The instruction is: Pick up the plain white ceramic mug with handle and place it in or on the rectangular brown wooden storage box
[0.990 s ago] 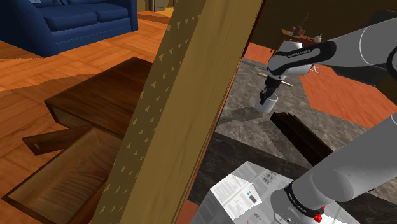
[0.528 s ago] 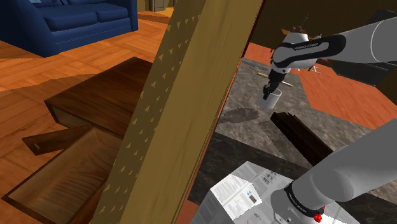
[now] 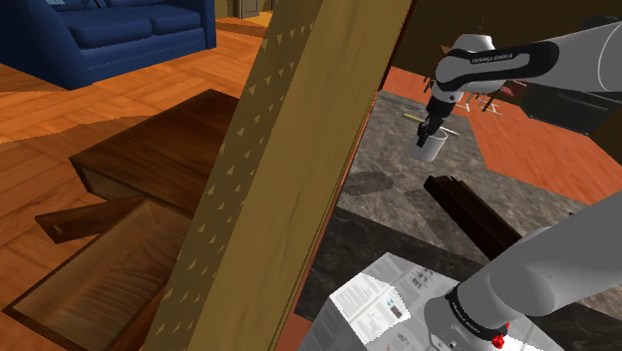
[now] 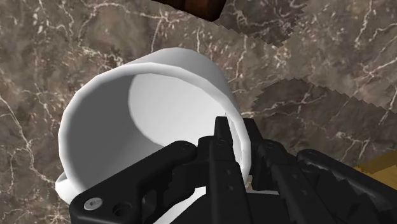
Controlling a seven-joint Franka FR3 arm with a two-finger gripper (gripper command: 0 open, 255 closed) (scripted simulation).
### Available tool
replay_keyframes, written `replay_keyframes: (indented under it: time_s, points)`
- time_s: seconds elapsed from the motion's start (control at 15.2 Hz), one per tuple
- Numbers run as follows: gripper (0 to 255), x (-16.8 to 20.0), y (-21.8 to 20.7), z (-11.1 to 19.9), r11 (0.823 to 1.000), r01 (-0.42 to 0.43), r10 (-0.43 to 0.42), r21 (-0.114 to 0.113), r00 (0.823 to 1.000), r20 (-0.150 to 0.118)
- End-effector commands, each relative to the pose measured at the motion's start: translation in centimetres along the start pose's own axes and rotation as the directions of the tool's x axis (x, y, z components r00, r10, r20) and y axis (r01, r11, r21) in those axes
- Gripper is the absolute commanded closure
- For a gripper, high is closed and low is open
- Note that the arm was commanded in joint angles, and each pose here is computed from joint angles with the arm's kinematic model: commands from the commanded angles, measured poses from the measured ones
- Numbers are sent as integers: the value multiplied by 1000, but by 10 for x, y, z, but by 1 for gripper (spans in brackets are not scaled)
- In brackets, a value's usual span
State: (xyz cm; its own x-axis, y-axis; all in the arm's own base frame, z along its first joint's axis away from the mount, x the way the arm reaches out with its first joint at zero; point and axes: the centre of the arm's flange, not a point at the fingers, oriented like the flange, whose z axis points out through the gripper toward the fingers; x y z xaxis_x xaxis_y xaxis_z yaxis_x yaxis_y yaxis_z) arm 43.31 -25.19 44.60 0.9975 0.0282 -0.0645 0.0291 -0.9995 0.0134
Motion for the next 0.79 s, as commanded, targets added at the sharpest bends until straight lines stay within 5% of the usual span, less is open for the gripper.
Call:
replay_keyframes:
  time_s: [0.0, 0.73]
  points:
    - [255, -1, 0, -11, 1000, 0, 0, 0, 1000, 0]
    - [255, -5, 1, -69, 1000, 0, 0, 0, 1000, 0]
